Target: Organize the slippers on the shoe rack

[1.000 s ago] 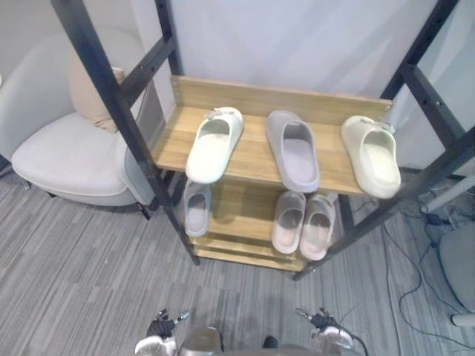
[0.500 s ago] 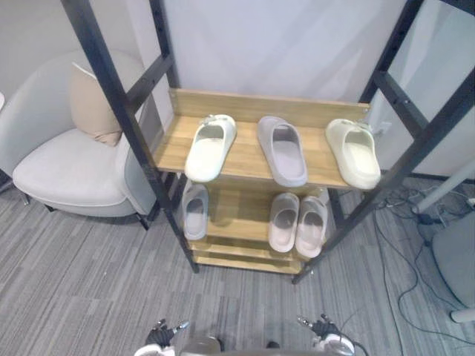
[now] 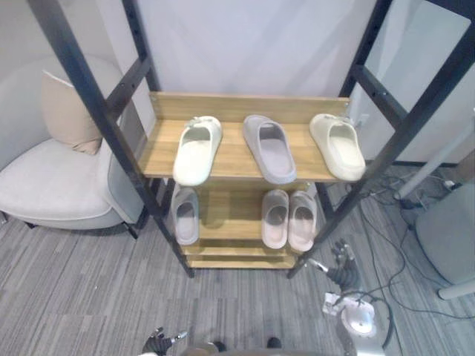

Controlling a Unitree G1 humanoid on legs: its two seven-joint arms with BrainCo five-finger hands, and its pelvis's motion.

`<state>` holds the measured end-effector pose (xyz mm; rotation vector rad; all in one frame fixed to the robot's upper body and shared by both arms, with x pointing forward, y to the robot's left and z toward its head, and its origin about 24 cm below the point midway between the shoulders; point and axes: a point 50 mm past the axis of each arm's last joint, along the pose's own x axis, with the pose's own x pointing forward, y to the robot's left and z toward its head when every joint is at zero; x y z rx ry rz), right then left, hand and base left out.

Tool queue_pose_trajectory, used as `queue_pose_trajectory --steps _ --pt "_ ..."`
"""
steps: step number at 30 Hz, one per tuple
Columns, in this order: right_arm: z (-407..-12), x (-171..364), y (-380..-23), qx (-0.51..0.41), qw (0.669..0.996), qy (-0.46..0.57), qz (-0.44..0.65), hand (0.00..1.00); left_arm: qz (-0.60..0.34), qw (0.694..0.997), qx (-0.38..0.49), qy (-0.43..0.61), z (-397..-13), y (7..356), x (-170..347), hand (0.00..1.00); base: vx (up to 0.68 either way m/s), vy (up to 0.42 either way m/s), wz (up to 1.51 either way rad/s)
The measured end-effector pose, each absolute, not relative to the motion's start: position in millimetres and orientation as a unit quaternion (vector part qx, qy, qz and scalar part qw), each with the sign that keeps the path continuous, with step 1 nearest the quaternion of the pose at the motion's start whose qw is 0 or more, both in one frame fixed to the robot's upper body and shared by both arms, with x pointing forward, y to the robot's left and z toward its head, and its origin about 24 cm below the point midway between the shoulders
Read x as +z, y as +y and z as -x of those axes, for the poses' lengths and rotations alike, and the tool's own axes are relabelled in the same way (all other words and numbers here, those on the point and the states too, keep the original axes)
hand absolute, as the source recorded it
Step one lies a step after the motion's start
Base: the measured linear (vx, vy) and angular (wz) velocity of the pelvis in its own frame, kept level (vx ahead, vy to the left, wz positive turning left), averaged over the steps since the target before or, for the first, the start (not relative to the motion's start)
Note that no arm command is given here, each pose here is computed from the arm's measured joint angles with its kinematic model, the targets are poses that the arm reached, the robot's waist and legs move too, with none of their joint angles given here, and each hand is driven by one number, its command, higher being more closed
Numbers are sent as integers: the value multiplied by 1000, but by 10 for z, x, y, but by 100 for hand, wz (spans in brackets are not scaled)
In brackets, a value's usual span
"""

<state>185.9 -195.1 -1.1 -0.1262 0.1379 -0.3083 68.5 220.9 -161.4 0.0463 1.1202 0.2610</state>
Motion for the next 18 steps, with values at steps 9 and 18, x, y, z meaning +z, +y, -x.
queue_pose_trajectory --steps 9,18 --pt "-1980 545 -1909 -169 979 -64 98 0 -30 840 116 529 -689 2206 -1613 0 -17 -1 2" --pt "-2332 1000 -1956 -170 963 -169 120 0 -36 833 116 540 -582 2229 -1624 0 -1 6 11"
